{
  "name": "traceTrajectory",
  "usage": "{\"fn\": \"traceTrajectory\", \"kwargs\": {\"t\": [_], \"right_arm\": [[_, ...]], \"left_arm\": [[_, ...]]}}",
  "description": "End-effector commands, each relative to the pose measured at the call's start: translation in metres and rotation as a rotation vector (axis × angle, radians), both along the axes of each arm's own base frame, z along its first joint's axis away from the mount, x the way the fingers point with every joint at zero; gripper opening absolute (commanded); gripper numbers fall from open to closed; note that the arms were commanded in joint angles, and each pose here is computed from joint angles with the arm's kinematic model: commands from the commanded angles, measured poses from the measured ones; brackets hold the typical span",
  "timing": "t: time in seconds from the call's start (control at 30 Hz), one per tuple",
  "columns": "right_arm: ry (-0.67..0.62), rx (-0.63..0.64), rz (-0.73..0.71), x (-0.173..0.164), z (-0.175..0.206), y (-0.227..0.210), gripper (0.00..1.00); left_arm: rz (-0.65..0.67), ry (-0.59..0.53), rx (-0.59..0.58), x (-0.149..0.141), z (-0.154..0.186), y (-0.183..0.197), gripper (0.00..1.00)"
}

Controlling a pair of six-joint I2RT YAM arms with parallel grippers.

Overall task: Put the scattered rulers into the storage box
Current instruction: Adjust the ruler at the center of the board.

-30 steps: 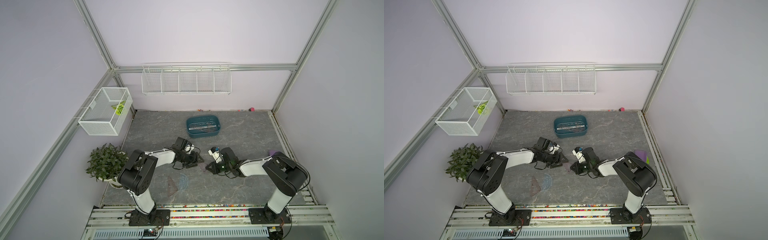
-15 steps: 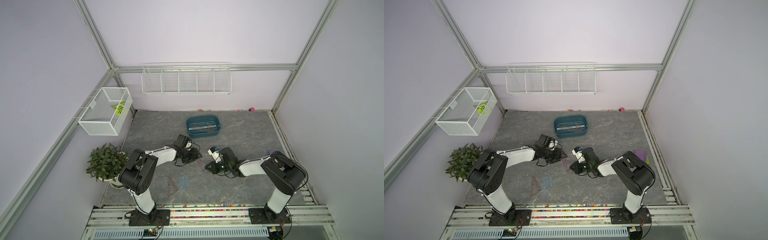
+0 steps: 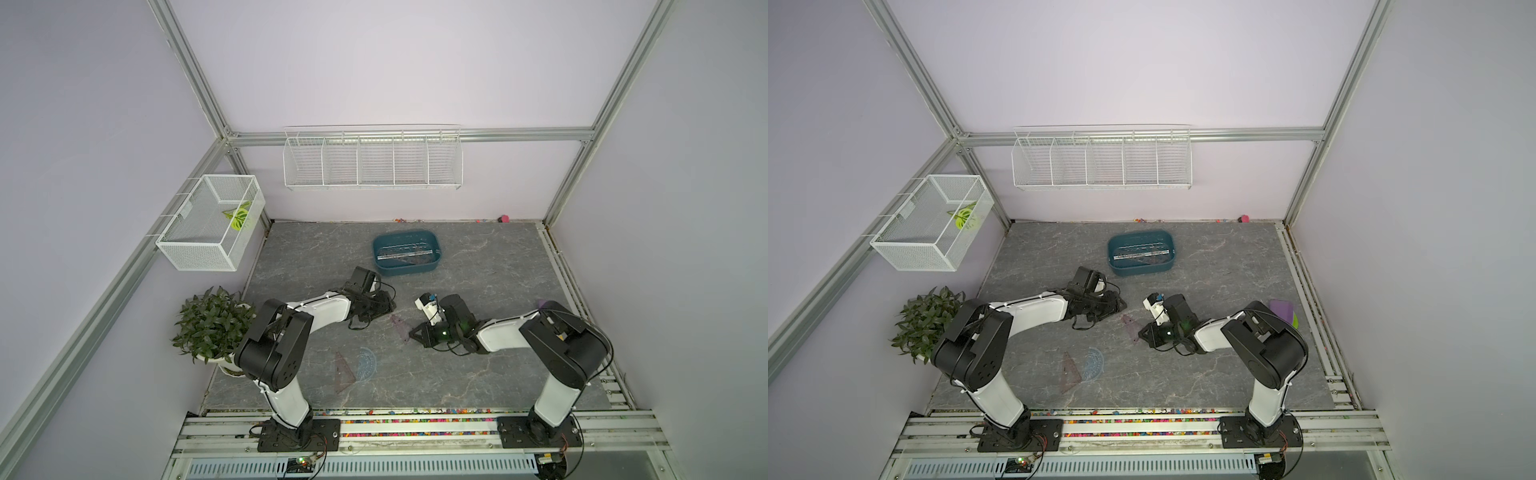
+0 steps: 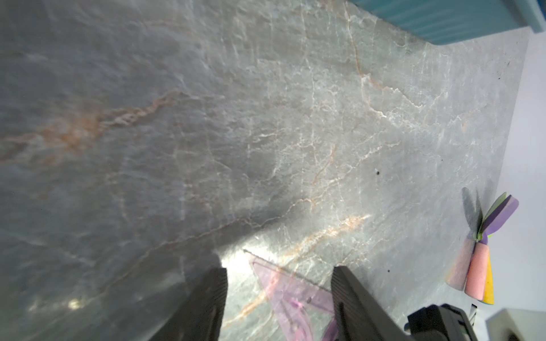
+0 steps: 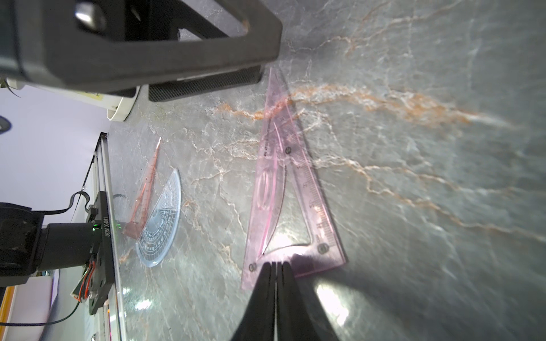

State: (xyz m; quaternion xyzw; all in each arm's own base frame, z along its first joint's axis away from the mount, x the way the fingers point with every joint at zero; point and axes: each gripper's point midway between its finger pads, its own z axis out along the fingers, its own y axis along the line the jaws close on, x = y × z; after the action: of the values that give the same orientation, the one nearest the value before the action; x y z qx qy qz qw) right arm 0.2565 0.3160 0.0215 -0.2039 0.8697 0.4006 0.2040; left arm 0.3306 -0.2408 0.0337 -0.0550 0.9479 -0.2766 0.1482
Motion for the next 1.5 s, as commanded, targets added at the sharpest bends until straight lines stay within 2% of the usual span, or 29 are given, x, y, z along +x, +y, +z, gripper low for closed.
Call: {"fn": "traceTrajectory", "kwargs": {"t": [0.0,0.33,0.77,1.07,1.23,1.47], "right_arm": [[0.124,-0.140,-0.030,-0.020,-0.046,-0.024,0.11],[0.120,-0.177,-0.115,0.007,-0.040,-0.046,0.10],[0.107,-0.170,-0.098,0.032,-0.030,-0.033,0.10],[0.100,-0.151,-0.104,0.039,-0.016,-0.033,0.10],[0.084,-0.133,-0.113,0.038,-0.003,-0.036,0.10],[0.086,-0.116,-0.145,0.032,0.002,-0.049,0.10]], "left_arm": [[0.048,0.209,0.206,-0.041,-0.066,0.044,0.62],[0.002,0.204,0.111,-0.042,-0.061,0.026,0.62],[-0.059,0.209,0.055,-0.045,-0.061,0.008,0.62],[-0.108,0.254,0.071,-0.076,-0.039,0.020,0.63],[-0.230,0.310,0.057,-0.103,-0.042,-0.001,0.63],[-0.306,0.333,0.025,-0.103,-0.048,-0.031,0.62]]}}
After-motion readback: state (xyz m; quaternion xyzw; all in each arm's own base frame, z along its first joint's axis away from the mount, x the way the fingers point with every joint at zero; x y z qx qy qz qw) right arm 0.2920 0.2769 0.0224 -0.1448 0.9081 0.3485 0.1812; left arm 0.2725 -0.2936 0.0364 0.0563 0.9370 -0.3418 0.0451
